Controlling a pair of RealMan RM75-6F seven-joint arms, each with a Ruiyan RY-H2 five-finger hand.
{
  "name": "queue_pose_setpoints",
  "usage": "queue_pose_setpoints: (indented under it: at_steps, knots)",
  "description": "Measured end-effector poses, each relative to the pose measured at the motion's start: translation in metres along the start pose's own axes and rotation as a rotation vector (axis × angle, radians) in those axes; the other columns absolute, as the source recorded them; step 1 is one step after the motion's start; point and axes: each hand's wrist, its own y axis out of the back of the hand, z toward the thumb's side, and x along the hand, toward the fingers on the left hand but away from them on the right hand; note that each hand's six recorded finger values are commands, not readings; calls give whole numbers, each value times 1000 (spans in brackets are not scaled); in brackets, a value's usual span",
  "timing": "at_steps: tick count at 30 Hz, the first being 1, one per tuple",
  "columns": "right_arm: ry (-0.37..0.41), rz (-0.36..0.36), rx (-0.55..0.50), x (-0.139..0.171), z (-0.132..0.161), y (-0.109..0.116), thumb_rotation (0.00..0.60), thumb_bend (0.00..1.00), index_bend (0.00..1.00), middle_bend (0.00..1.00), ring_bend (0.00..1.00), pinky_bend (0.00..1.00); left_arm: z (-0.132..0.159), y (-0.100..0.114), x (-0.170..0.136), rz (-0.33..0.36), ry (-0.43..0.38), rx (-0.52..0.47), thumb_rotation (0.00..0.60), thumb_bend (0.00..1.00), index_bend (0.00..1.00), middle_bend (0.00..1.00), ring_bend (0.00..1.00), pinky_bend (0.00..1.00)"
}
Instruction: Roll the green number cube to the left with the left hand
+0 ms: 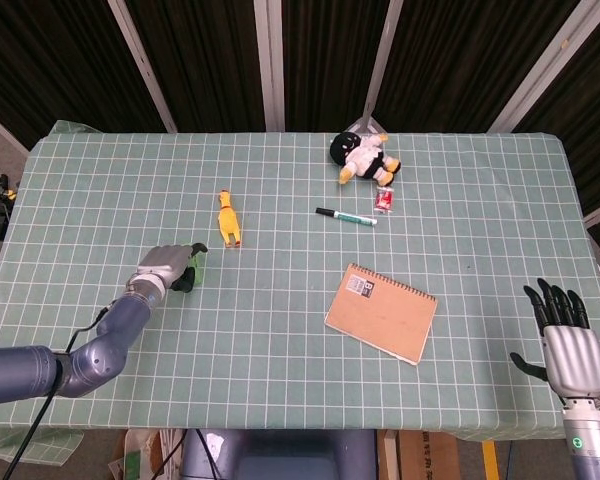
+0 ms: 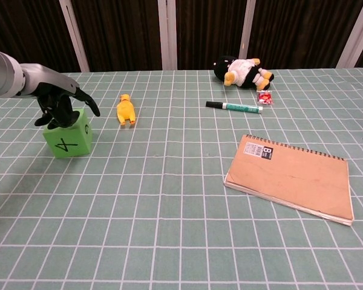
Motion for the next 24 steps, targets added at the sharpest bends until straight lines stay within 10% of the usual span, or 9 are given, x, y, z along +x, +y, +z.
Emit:
queue_pose_setpoints:
  at_steps: [24]
  knots:
    - [-18,11,-6,0,-3,-1,600,154,101,12,2,46,-9,0,-1,9,43,12,600,938,160,841,684,716]
